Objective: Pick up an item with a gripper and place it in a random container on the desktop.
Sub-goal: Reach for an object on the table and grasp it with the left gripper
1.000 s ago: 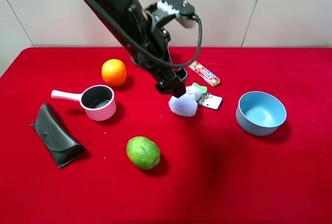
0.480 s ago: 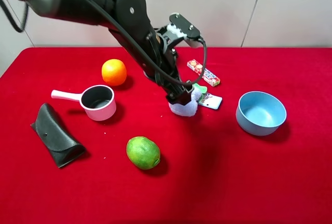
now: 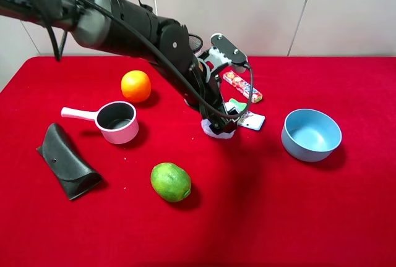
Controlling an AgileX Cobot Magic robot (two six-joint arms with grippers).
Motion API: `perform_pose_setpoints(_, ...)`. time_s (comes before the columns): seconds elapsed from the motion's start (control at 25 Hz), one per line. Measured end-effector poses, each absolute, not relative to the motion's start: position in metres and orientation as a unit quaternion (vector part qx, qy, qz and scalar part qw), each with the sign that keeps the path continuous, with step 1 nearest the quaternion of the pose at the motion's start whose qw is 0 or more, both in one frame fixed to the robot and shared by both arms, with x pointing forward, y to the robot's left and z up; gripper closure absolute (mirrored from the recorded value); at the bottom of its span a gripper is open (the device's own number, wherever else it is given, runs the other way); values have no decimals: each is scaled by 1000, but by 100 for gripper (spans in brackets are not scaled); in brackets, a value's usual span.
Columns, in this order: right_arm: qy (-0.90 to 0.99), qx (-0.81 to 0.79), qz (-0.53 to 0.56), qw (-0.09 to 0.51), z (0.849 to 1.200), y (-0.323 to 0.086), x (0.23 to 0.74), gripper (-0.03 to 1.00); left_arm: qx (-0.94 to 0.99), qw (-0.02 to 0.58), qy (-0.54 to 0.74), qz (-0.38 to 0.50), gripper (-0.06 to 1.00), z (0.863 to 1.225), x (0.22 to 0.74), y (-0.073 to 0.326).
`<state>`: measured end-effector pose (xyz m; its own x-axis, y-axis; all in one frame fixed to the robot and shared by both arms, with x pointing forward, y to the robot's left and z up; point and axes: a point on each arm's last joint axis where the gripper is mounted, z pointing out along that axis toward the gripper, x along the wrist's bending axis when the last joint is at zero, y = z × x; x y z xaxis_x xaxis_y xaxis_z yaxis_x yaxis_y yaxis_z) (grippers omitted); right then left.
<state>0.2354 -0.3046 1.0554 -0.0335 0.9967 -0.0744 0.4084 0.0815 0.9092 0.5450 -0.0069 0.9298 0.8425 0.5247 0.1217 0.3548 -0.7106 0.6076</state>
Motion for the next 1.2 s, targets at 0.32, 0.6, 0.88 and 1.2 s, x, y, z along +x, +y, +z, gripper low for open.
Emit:
perform_pose_setpoints(0.32, 617, 569, 368, 399, 1055, -305, 235, 27, 911, 305, 233, 151, -5, 911, 544, -20)
perform_pose_setpoints(0.6, 617, 569, 368, 399, 1055, -305, 235, 27, 912, 303, 233, 152, -5, 899, 547, -24)
perform_pose_setpoints(0.88, 617, 569, 368, 399, 1055, -305, 235, 27, 914, 295, 234, 149, -4, 882, 549, -26)
perform_pose_setpoints(1.2, 617, 569, 368, 399, 1055, -305, 235, 27, 913, 298, 234, 151, 1, 881, 550, -27)
